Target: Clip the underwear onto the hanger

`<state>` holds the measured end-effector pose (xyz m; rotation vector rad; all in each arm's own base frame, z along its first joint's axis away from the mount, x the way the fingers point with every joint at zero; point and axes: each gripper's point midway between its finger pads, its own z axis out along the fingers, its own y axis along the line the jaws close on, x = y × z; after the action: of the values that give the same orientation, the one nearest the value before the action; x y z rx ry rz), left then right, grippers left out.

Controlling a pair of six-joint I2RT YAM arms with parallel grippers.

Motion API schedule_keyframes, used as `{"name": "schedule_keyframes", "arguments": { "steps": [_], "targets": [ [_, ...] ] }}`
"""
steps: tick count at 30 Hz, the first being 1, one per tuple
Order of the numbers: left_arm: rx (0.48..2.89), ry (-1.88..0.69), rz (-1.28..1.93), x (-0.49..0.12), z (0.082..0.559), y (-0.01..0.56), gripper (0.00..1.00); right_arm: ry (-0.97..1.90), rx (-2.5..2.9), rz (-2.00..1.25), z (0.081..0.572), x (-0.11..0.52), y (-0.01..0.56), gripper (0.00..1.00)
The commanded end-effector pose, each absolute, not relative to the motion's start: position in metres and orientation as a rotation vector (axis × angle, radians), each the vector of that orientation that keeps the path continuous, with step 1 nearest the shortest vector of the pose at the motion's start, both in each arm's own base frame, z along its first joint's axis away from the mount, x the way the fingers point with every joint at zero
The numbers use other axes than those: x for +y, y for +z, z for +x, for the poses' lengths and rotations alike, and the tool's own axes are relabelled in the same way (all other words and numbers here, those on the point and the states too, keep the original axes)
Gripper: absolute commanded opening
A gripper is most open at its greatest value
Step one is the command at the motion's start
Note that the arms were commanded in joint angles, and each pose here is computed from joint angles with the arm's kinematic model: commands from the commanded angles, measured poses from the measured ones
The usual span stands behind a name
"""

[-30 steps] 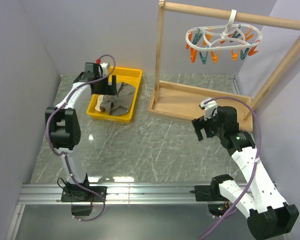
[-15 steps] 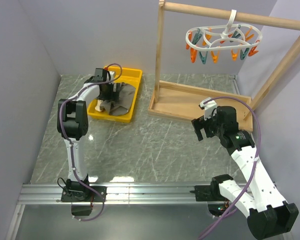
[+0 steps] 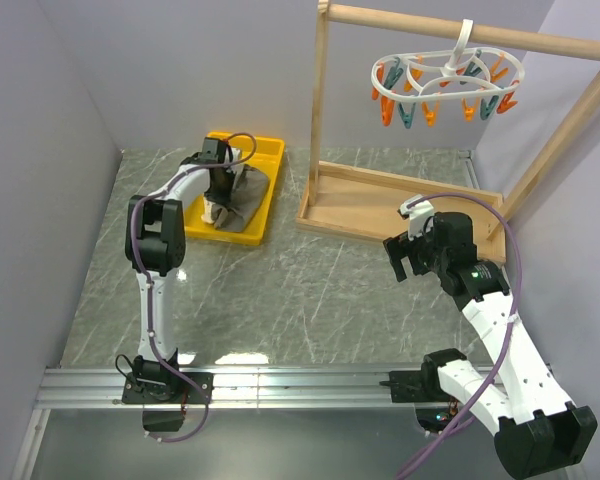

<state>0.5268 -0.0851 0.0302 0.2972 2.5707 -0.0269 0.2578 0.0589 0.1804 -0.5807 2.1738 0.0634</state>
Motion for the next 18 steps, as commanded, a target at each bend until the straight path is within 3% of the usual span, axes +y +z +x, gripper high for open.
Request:
{"name": "schedule_keyframes", "arguments": {
  "steps": [1, 2, 10, 18],
  "targets": [
    [2.582, 0.029, 0.338, -0.077, 0.524, 0.048, 0.07, 0.040, 2.123, -0.571, 0.263, 0.058, 0.193, 1.00],
    [2.571, 0.004, 0.345, -0.080, 0.524, 0.056, 0.00, 0.044, 2.123, -0.573, 0.263, 0.058, 0.194, 1.00],
    [2.314, -0.288, 0.519, -0.121, 0.505, 0.203, 0.00, 0.050, 2.120, -0.586, 0.258, 0.059, 0.193, 1.00],
    [2.149, -0.460, 0.790, -0.159, 0.429, 0.284, 0.00, 0.022, 2.140, -0.581, 0.258, 0.053, 0.194, 1.00]
  ]
}}
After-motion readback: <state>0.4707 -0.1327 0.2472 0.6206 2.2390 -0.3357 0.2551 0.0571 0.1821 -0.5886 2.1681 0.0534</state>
